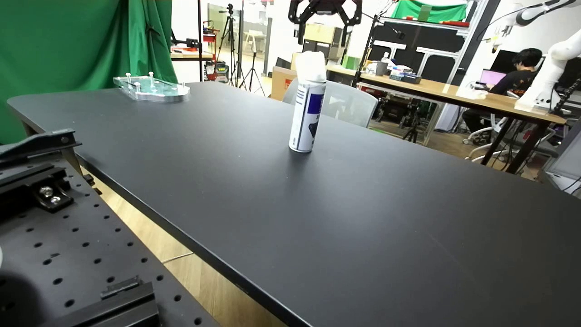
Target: Put the lid on the spray bottle.
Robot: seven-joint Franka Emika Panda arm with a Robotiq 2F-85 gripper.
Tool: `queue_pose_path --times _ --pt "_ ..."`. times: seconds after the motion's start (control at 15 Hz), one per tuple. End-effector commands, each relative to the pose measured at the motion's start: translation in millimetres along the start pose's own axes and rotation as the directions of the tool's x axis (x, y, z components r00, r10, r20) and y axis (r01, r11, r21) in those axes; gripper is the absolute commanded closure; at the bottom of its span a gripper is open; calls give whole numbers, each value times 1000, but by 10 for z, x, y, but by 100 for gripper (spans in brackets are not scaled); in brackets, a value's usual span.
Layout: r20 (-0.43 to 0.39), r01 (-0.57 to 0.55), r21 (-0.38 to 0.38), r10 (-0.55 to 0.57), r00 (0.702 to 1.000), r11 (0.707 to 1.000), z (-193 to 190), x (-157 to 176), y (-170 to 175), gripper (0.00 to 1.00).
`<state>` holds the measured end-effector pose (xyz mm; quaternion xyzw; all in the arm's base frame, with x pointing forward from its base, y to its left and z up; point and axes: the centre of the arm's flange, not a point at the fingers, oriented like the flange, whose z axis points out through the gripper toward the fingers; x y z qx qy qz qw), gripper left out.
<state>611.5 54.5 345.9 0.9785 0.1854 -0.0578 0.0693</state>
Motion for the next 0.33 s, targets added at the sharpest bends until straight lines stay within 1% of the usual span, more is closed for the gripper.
queue_pose_path --times 0.0,0.2,0.27 --pt "-80 -82 -71 76 994 994 -320 -199 -180 0" --pt "-107 -115 -99 104 989 988 -480 -284 -249 0" --pt "-98 -128 -94 118 988 987 -513 -304 -257 0"
